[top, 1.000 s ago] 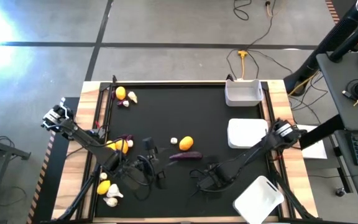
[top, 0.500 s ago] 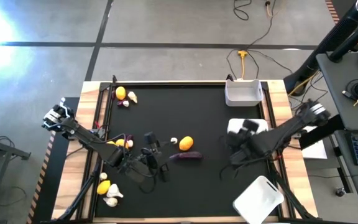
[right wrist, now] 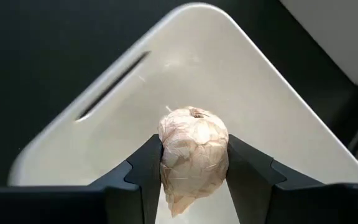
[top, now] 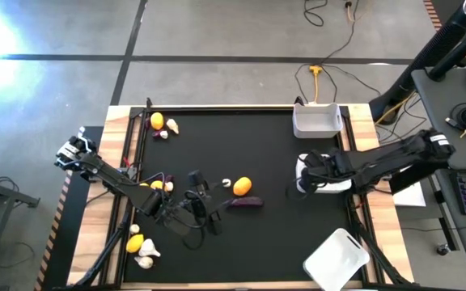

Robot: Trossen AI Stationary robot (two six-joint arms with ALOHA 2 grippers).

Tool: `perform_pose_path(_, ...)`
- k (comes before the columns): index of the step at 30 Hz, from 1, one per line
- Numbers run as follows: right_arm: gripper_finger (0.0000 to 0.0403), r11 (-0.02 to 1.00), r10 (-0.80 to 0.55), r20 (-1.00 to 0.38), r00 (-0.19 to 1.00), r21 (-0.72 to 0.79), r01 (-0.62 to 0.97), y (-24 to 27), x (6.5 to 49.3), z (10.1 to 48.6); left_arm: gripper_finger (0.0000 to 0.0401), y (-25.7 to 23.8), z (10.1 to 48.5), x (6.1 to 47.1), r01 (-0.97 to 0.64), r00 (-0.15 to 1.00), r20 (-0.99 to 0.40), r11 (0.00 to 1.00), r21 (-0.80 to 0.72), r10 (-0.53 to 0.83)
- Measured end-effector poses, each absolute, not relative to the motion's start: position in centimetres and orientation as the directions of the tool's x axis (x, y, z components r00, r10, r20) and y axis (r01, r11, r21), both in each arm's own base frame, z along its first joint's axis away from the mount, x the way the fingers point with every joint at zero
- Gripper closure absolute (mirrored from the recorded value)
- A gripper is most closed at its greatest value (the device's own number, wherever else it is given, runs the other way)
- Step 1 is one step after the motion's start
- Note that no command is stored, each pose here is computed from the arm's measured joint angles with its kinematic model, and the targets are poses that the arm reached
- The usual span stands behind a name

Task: Sort produce into baskets
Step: Put the garlic into the top white bin

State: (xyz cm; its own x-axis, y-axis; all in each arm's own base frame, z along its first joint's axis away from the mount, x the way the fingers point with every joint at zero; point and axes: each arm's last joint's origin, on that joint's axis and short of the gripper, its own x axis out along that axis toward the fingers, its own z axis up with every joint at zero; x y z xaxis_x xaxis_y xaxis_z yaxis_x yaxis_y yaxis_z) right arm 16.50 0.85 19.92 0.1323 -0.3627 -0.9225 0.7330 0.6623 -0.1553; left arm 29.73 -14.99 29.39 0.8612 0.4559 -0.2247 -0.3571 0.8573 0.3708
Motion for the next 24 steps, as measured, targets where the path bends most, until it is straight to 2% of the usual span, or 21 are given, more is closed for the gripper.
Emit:
perform_pose_path(6,0.0251,0.63,-0.376,-0.923,0.082,-0.19,0.753,-0.5,16.3,18.0,0.0171,-15.0,29.4,29.7,-0.357,0.861,-0.226,0.857,0.373,0.456)
perform_pose_path(13,0.0198,0.63,-0.391,-0.918,0.067,-0.214,0.747,-0.8,16.6,17.7,0.0171,-15.0,29.4,29.8,-0.357,0.86,-0.226,0.856,0.373,0.457)
perform_pose_path(18,0.0162,0.655,-0.39,-0.913,0.118,-0.185,0.733,-0.8,17.4,18.7,0.0171,-15.0,29.4,29.8,-0.357,0.86,-0.226,0.856,0.373,0.457)
perform_pose_path(24,0.0142,0.694,-0.329,-0.909,0.257,-0.048,0.718,-0.6,19.1,20.0,0.0171,-15.0,29.4,29.8,-0.356,0.86,-0.226,0.856,0.376,0.457)
